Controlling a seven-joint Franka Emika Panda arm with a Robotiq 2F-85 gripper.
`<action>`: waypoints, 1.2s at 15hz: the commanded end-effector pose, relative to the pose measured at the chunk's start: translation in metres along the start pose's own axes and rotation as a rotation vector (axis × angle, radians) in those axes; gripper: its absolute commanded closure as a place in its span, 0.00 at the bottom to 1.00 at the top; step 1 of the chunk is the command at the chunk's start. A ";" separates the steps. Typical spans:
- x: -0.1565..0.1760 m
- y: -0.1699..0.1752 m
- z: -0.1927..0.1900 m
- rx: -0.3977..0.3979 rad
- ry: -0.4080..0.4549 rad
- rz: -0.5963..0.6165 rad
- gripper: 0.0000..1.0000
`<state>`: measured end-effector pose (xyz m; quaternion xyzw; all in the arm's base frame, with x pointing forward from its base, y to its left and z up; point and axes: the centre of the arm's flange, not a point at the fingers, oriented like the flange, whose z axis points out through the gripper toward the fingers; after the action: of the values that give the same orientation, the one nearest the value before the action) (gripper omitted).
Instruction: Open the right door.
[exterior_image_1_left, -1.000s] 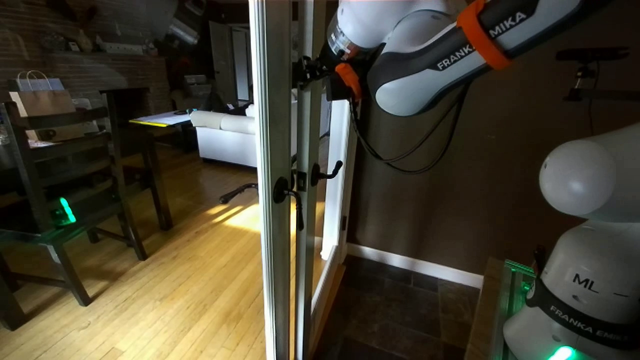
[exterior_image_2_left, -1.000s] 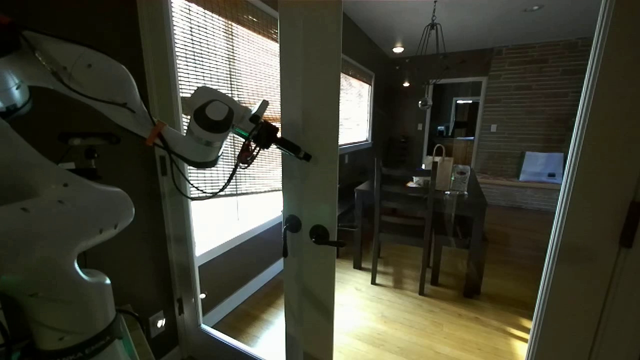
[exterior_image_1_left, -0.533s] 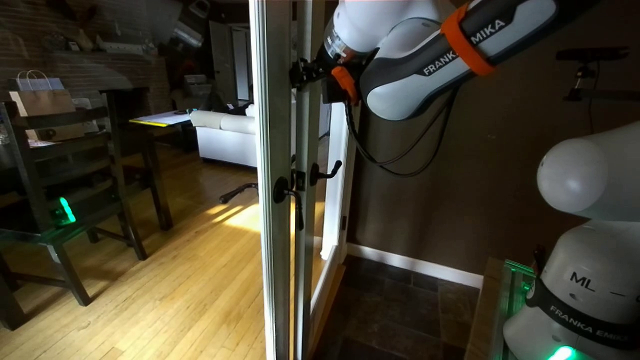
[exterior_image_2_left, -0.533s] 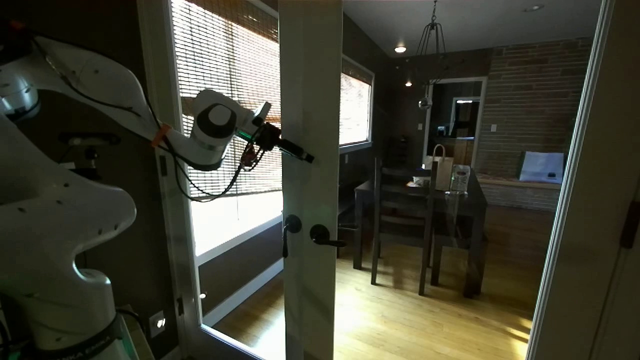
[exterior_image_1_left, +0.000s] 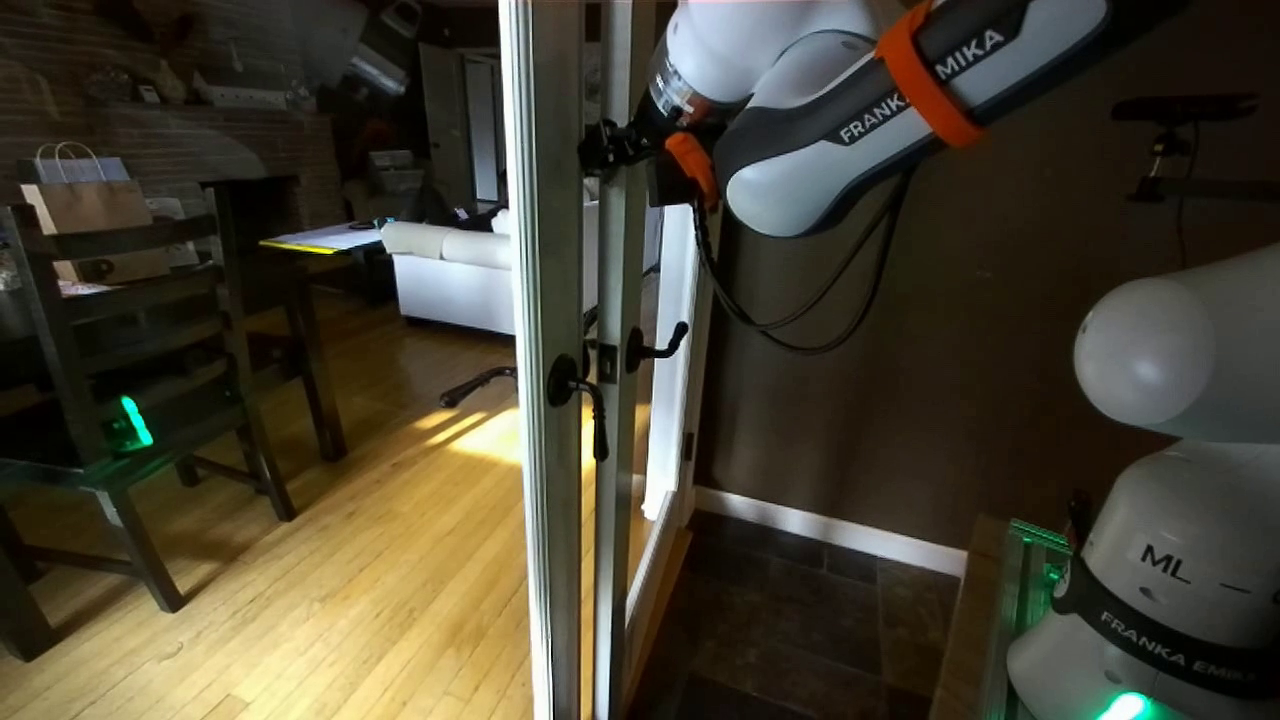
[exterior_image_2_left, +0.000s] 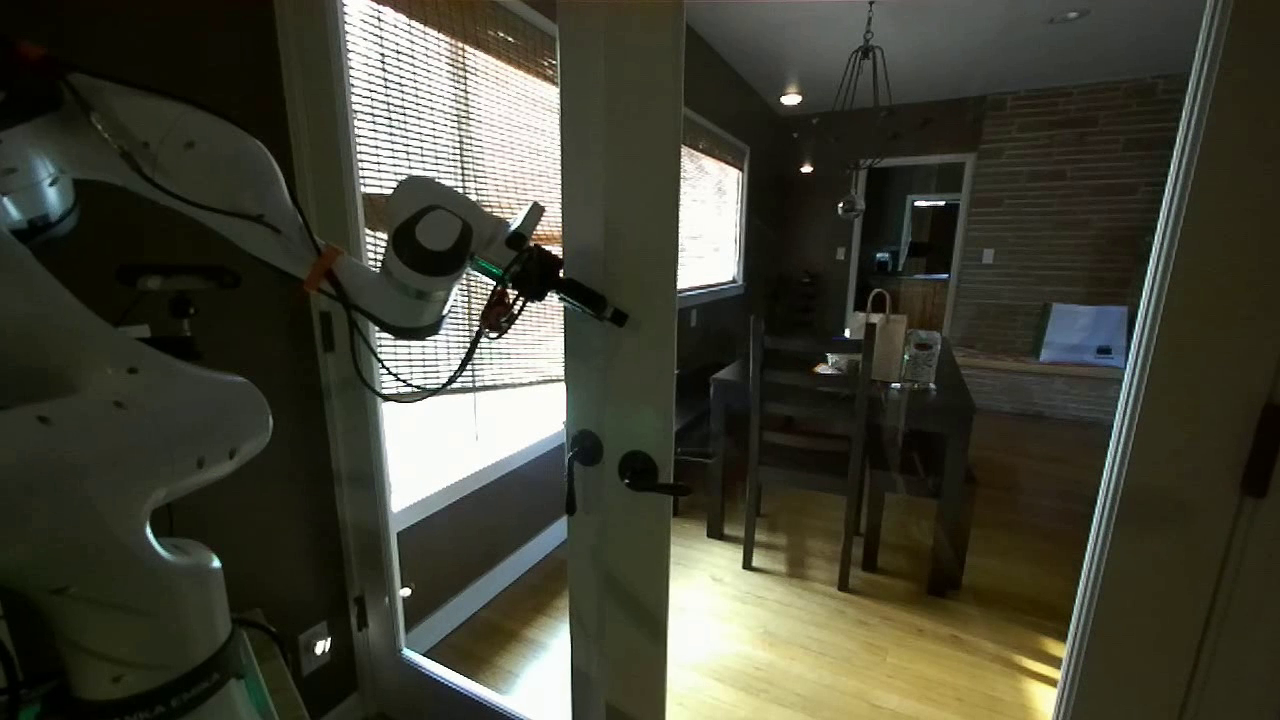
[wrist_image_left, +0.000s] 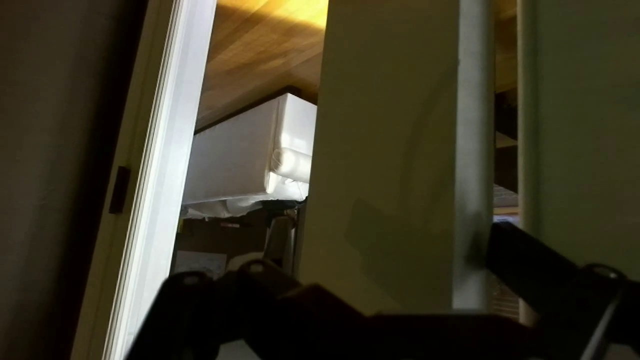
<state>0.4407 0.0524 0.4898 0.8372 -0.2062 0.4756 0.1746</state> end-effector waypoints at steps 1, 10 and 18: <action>0.020 0.040 0.001 -0.104 -0.008 0.017 0.00; 0.020 0.073 -0.007 -0.187 -0.081 -0.019 0.00; 0.020 0.087 -0.021 -0.246 -0.097 -0.029 0.00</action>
<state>0.4025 0.0298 0.4969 0.8619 -0.2238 0.3951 0.2258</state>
